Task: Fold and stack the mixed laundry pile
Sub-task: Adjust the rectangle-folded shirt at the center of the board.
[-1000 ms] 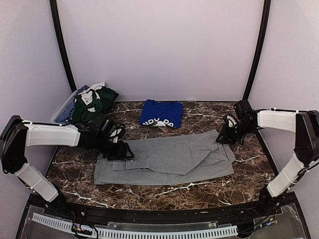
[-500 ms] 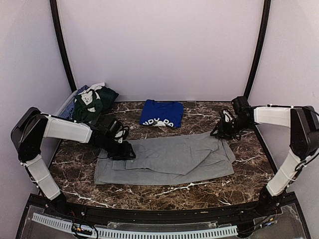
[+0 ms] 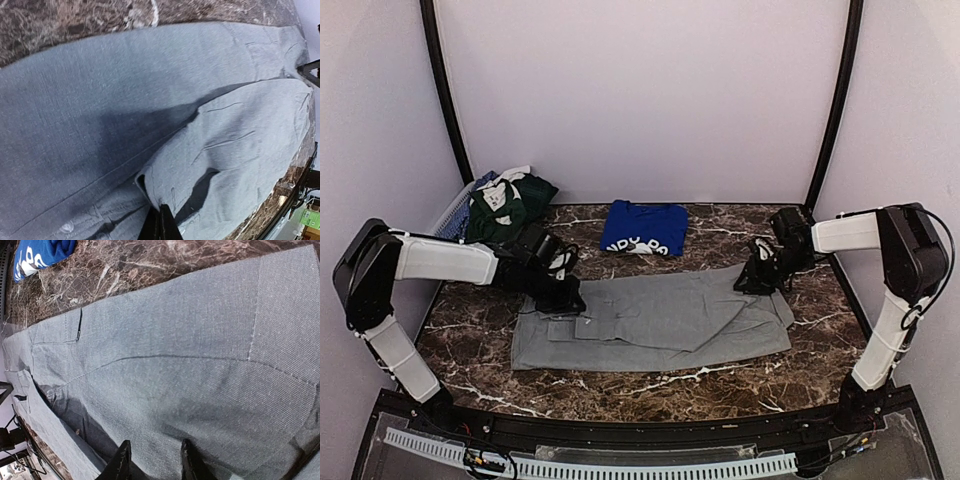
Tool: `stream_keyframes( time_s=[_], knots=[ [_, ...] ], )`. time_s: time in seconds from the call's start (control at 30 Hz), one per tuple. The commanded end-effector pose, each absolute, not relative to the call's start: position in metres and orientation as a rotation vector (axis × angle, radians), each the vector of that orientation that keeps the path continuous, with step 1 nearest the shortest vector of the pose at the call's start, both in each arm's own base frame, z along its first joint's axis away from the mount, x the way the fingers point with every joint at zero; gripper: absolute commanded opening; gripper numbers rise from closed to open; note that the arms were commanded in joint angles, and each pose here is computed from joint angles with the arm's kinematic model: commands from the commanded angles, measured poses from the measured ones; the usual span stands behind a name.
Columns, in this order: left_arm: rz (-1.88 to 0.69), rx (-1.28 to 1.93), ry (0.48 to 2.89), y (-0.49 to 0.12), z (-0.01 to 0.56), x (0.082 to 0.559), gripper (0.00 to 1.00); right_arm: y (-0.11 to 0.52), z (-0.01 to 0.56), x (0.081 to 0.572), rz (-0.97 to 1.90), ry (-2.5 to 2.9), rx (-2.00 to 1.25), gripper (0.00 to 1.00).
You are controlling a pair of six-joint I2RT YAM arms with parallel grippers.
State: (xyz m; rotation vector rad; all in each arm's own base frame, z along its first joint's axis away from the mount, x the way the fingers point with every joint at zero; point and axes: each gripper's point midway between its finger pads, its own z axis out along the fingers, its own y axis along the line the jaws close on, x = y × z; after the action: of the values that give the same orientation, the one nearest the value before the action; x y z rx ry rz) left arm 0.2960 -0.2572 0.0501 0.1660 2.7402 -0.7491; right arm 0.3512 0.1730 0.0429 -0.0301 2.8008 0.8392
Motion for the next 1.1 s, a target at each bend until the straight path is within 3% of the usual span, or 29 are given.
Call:
stream_keyframes(
  time_s=[0.0, 0.53, 1.07],
  knots=[
    [-0.762, 0.214, 2.619, -0.257, 0.103, 0.300, 0.00, 0.170, 0.050, 0.350, 0.802, 2.784, -0.044, 0.31],
    [-0.530, 0.270, 2.617, -0.245, 0.086, 0.326, 0.00, 0.166, 0.115, 0.355, 0.768, 2.662, -0.071, 0.31],
    [-0.400, 0.343, 2.615, -0.243, 0.089, 0.349, 0.00, 0.168, 0.103, 0.353, 0.789, 2.682, -0.091, 0.33]
  ],
)
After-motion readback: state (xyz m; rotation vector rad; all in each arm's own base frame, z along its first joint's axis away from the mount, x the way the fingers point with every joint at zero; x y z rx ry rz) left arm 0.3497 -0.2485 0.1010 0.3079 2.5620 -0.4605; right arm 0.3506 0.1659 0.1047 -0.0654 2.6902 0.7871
